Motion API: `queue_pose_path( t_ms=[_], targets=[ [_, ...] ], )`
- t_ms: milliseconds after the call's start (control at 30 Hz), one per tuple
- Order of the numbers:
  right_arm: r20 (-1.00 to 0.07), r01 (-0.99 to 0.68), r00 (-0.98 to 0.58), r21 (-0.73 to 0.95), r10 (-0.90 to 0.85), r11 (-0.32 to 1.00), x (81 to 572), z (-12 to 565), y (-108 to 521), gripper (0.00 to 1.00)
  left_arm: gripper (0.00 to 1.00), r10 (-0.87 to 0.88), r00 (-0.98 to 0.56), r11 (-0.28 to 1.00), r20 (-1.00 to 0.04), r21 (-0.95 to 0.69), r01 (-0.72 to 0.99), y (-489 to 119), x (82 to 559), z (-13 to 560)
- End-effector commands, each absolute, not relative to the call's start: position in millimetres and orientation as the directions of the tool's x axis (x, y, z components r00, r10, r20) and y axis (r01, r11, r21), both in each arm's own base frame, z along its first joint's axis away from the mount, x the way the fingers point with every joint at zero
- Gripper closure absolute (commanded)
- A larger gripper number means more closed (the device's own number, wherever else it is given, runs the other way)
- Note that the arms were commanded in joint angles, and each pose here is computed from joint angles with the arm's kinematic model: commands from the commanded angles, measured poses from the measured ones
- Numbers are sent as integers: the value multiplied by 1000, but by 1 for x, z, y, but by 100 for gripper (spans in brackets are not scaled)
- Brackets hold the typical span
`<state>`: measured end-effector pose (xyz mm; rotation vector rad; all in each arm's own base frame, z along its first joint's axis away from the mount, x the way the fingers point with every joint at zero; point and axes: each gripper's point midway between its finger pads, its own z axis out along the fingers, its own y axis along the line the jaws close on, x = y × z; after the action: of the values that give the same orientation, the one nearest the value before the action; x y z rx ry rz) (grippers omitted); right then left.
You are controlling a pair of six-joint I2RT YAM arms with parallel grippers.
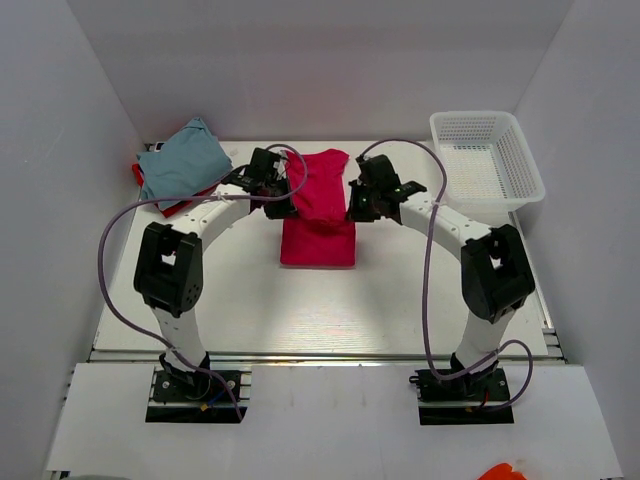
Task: Fold and stack the t-shirts
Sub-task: Fold the folded rectangular tshirt in 1/3 of the way
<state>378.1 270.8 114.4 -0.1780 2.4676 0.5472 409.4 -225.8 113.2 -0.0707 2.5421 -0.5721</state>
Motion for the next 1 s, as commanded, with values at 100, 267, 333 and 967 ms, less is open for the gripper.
queue_pose_path(
  t_ms=[100, 267, 333, 967],
  targets=[
    [-604, -328, -796, 377, -39, 866, 405, 125, 287, 100, 100, -153, -838, 880, -523, -459, 126, -230, 431, 129],
    [-591, -326, -806, 388, -39, 862, 418, 116, 290, 100, 100, -173, -844, 876, -508, -470, 104, -222, 443, 122],
    [-591, -315, -806, 382, -33, 869, 426, 111, 290, 100, 100, -172, -845, 877, -506, -470, 103, -223, 446, 120],
    [-773, -476, -633, 431, 41, 767, 495, 177, 306, 10, 0, -241, -686, 869, -687, -468, 163, -183, 526, 199]
  ],
)
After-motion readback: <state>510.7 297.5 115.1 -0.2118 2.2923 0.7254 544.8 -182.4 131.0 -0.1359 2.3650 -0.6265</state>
